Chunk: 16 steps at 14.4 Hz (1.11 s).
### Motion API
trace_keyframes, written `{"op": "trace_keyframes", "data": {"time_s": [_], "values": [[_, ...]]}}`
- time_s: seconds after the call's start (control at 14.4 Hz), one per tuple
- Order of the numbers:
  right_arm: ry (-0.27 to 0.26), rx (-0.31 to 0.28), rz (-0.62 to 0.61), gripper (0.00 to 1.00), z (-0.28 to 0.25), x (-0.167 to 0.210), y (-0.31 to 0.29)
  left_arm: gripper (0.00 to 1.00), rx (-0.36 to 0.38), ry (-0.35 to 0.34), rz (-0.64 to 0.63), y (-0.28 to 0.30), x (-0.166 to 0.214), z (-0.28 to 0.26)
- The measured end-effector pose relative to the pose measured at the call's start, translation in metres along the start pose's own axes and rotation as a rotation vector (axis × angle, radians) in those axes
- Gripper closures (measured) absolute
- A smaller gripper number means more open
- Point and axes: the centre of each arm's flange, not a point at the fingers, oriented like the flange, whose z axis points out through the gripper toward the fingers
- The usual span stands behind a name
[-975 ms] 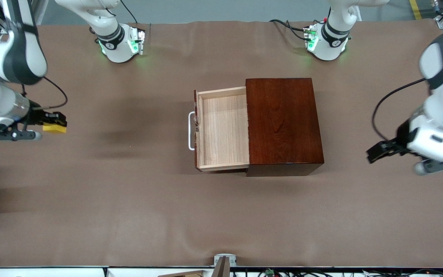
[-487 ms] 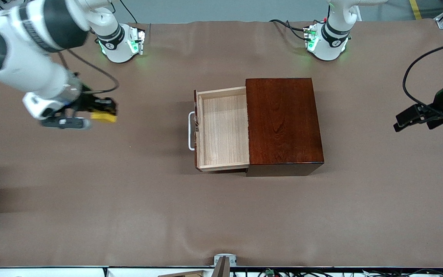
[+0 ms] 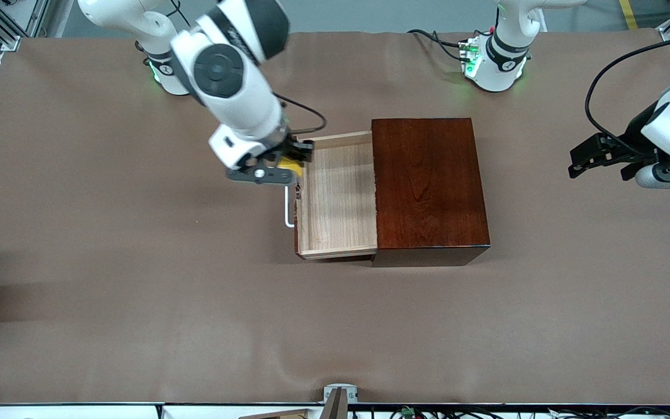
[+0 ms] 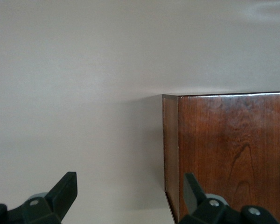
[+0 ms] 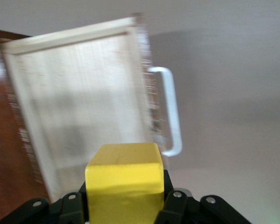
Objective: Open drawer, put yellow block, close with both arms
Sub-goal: 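Carry the yellow cube into the open drawer with the right gripper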
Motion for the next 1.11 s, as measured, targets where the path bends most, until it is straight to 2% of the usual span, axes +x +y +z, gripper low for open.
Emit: {"op": "trace_keyframes", "data": {"time_s": [0.21,0.56,0.91,1.04,1.11], "values": [[0.049,0.045,-0.008,0.44,0.045,0.012,-0.023,0.0,0.0,-0.006,0.0,0.0,0.0,0.003],[0.101,0.066,0.019,0.44,0.116,0.044,-0.025,0.0,0.002,-0.013,0.001,0.0,0.0,0.006],[0.119,0.067,0.03,0.44,0.159,0.056,-0.023,0.0,0.001,-0.027,0.026,0.016,-0.001,0.013],[0.122,0.07,0.033,0.28,0.16,0.056,-0.024,0.0,0.0,-0.027,0.027,0.016,-0.001,0.014],[0.124,0.073,0.035,0.17,0.158,0.056,-0.024,0.0,0.001,-0.027,0.025,0.015,-0.001,0.013]]}}
